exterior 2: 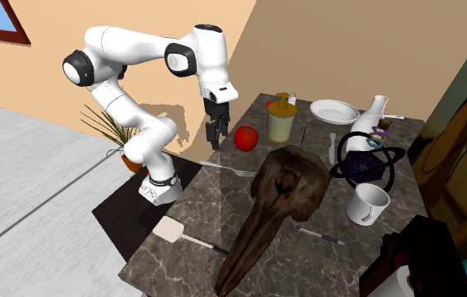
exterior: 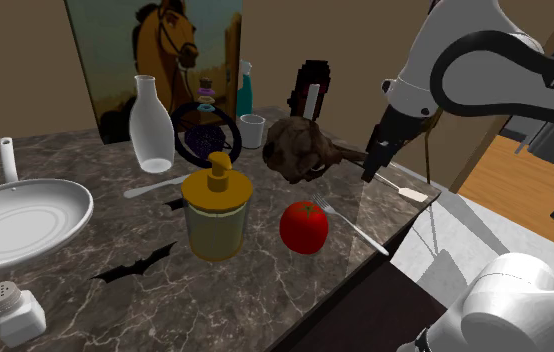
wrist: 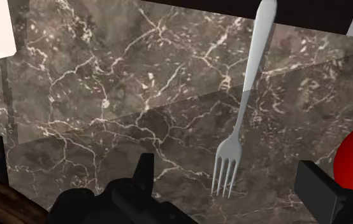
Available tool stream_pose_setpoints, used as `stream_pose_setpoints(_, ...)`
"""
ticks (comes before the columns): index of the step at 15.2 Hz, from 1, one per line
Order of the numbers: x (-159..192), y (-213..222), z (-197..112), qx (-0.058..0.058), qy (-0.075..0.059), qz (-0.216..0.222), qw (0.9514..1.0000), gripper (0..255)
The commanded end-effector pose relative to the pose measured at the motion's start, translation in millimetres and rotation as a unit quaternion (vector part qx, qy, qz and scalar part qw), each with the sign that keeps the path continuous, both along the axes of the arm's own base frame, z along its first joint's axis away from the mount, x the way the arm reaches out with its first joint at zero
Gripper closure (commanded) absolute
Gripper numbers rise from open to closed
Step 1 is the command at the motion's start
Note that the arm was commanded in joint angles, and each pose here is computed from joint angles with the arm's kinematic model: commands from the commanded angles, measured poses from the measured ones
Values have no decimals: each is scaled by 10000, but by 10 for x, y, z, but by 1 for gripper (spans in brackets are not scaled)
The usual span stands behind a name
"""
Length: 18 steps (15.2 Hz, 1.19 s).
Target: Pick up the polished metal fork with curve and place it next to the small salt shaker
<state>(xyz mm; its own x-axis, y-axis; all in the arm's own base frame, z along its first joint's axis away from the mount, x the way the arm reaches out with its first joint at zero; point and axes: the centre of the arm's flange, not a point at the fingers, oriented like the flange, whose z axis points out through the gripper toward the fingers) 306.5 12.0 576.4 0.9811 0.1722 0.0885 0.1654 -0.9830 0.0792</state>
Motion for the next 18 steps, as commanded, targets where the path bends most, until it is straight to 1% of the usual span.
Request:
stream_pose_setpoints(1, 0, 0, 0, 0, 0, 0, 10000, 0)
stream_pose_setpoints(5, 240, 87, -454, 209, 53, -291, 9993, 0)
stream_pose_setpoints(10, 541, 202, -1020, 470, 120, -655, 9967, 0)
stream_pose_setpoints(18, 583, 216, -1442, 481, 123, -670, 9965, 0)
